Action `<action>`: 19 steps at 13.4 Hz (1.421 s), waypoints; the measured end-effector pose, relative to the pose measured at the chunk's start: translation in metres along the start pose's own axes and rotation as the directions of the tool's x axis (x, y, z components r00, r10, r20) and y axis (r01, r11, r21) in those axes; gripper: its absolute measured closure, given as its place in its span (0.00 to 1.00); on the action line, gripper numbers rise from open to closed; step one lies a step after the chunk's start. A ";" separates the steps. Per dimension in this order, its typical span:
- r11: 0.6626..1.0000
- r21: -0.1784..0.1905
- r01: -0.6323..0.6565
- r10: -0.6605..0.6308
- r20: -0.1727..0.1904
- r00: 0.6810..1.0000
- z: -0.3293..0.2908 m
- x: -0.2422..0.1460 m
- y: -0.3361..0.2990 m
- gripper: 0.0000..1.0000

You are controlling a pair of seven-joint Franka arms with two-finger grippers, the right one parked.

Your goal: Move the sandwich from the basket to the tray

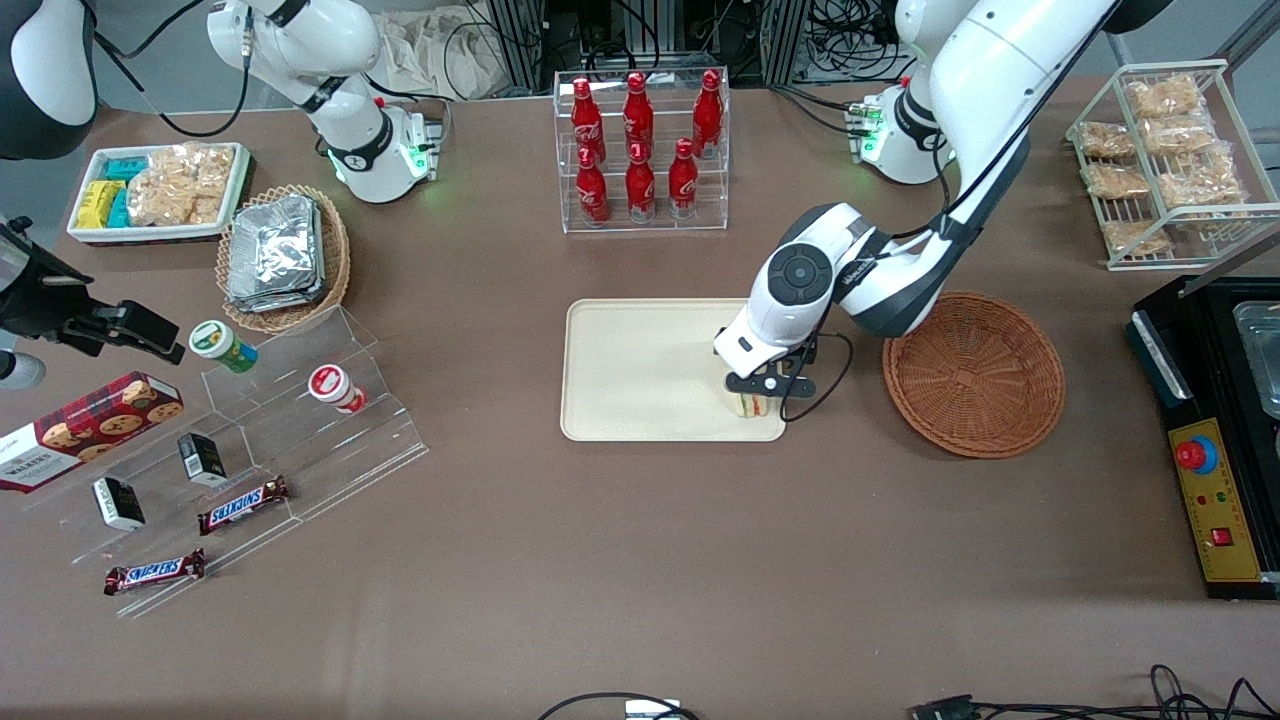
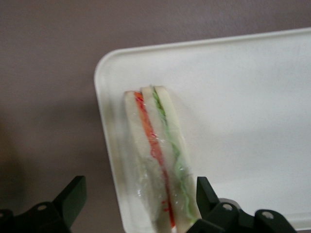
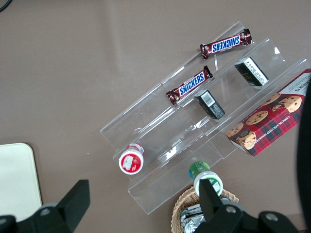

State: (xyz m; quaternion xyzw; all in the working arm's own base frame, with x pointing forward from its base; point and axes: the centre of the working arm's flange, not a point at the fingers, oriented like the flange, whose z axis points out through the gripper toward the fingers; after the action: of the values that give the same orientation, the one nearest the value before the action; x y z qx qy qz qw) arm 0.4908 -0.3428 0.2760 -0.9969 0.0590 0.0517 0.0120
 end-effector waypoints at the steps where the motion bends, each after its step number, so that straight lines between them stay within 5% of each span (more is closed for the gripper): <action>1: 1.000 0.020 0.009 -0.009 -0.010 1.000 -0.020 0.003 -0.003 0.00; 5: 0.998 0.060 0.032 -0.031 -0.020 0.999 -0.119 -0.003 -0.027 0.00; 13: 0.997 -0.010 0.070 -0.071 -0.062 0.996 -0.277 -0.037 -0.305 0.00; 19: 0.995 -0.022 0.096 -0.097 -0.090 0.991 -0.349 -0.060 -0.315 0.00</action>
State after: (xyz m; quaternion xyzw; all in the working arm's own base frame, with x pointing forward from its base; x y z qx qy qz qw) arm 0.5041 -0.0338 0.6346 -0.9999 0.0107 0.0060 0.0031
